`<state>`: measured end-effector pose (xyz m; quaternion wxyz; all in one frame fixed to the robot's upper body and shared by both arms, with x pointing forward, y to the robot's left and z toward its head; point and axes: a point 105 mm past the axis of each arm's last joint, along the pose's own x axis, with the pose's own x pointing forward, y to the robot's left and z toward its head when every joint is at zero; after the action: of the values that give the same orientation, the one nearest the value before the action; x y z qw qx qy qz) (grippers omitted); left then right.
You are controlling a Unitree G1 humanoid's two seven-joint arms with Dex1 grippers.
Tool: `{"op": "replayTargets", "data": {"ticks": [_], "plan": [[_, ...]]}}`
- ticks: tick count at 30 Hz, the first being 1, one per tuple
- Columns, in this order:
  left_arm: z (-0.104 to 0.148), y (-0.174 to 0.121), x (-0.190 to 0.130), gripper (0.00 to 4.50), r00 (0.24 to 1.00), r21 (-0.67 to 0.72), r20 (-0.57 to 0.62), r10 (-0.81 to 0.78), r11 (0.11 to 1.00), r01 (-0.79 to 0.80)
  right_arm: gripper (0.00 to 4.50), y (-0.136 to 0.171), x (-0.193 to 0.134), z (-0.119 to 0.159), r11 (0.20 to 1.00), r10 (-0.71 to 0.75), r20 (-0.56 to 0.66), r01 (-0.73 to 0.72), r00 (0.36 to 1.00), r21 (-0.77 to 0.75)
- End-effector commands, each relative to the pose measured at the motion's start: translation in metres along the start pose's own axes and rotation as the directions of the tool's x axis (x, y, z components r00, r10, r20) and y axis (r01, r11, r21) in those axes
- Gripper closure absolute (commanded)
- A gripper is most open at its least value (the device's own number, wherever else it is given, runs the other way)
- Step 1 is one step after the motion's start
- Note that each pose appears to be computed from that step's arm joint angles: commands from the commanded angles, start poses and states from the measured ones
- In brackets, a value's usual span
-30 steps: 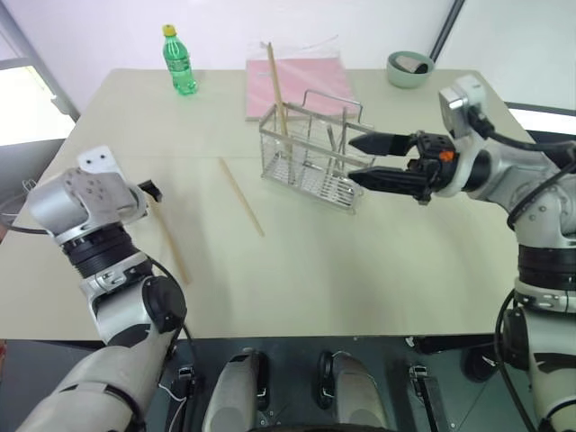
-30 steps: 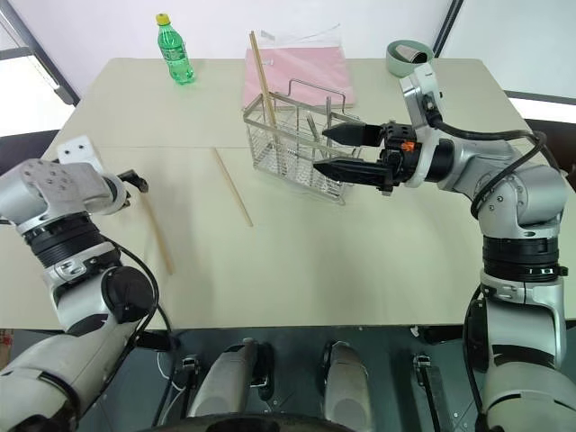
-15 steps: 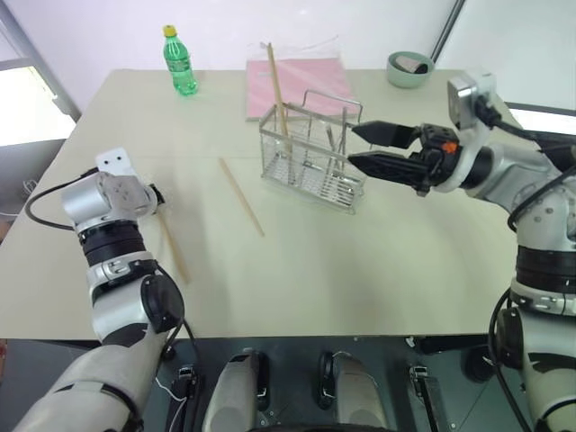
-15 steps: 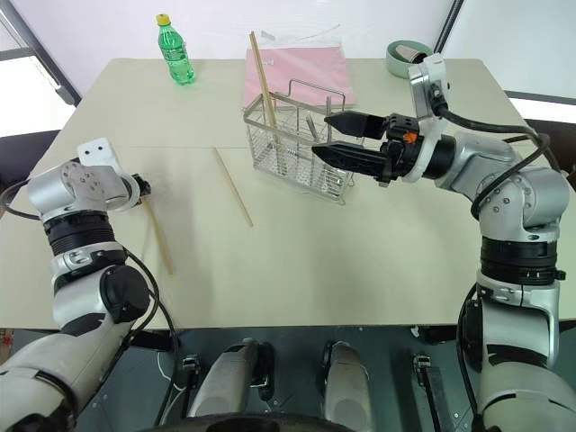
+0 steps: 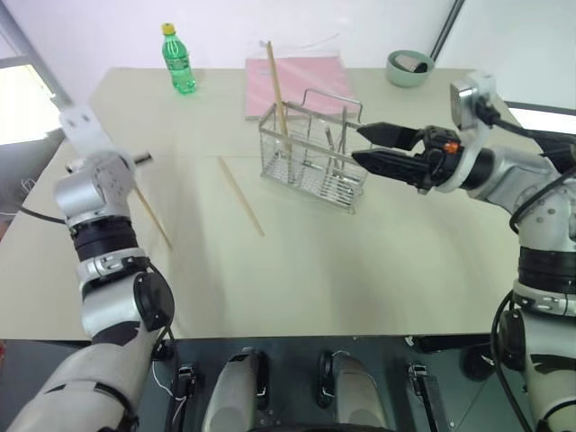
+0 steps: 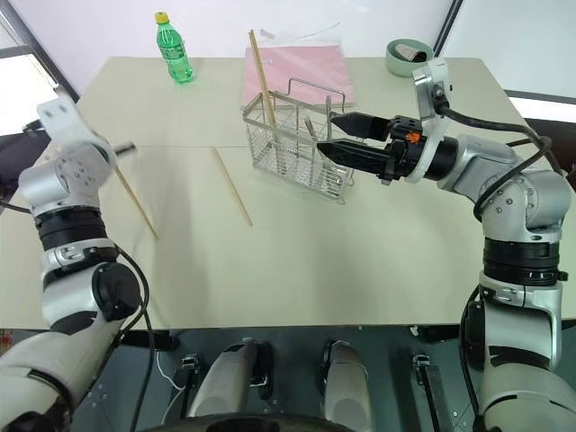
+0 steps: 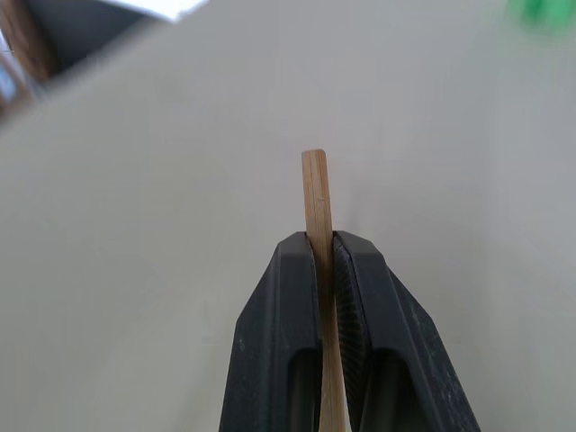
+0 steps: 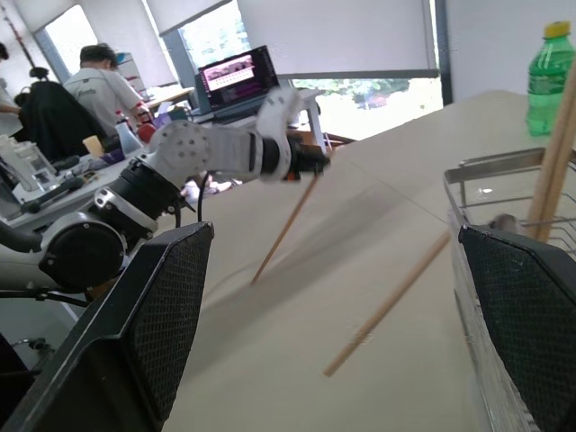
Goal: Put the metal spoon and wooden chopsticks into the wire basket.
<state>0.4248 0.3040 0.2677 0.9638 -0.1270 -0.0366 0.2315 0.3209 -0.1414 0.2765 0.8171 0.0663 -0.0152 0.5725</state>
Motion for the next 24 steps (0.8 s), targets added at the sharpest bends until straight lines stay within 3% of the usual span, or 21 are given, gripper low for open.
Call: {"op": "replayTargets", "data": {"ticks": [1,4,6,10,14,20,24], "plan": [[0.113,-0.066,-0.032,4.39,0.87,-0.193,0.422,-0.257,0.911,0.363,0.0,0.005,-0.005,0.023,0.999,0.0,0.058,0.002,0.998,-0.038],[0.135,-0.106,-0.041,4.39,0.81,-0.403,0.459,-0.365,0.727,0.556,0.0,0.004,-0.005,0.027,1.0,-0.018,0.094,0.018,0.995,-0.001],[0.14,-0.13,-0.046,4.39,0.773,-0.442,0.473,-0.423,0.645,0.623,0.0,0.004,-0.006,0.026,0.999,-0.033,0.094,0.034,0.995,-0.002],[0.132,-0.17,-0.055,4.39,0.7,-0.352,0.48,-0.528,0.616,0.705,0.0,0.009,-0.012,0.024,0.998,-0.054,0.092,0.056,0.994,-0.018],[0.107,-0.204,-0.06,4.39,0.661,-0.281,0.426,-0.617,0.604,0.745,0.0,0.012,-0.023,0.025,0.994,-0.102,0.11,0.105,0.989,-0.023],[0.082,-0.229,-0.065,4.39,0.624,-0.208,0.383,-0.681,0.595,0.777,0.0,0.018,-0.034,0.021,0.986,-0.162,0.129,0.165,0.978,-0.018],[0.078,-0.238,-0.076,4.39,0.56,-0.024,0.423,-0.713,0.609,0.793,0.0,0.021,-0.039,0.022,0.981,-0.192,0.151,0.195,0.97,-0.005]]}}
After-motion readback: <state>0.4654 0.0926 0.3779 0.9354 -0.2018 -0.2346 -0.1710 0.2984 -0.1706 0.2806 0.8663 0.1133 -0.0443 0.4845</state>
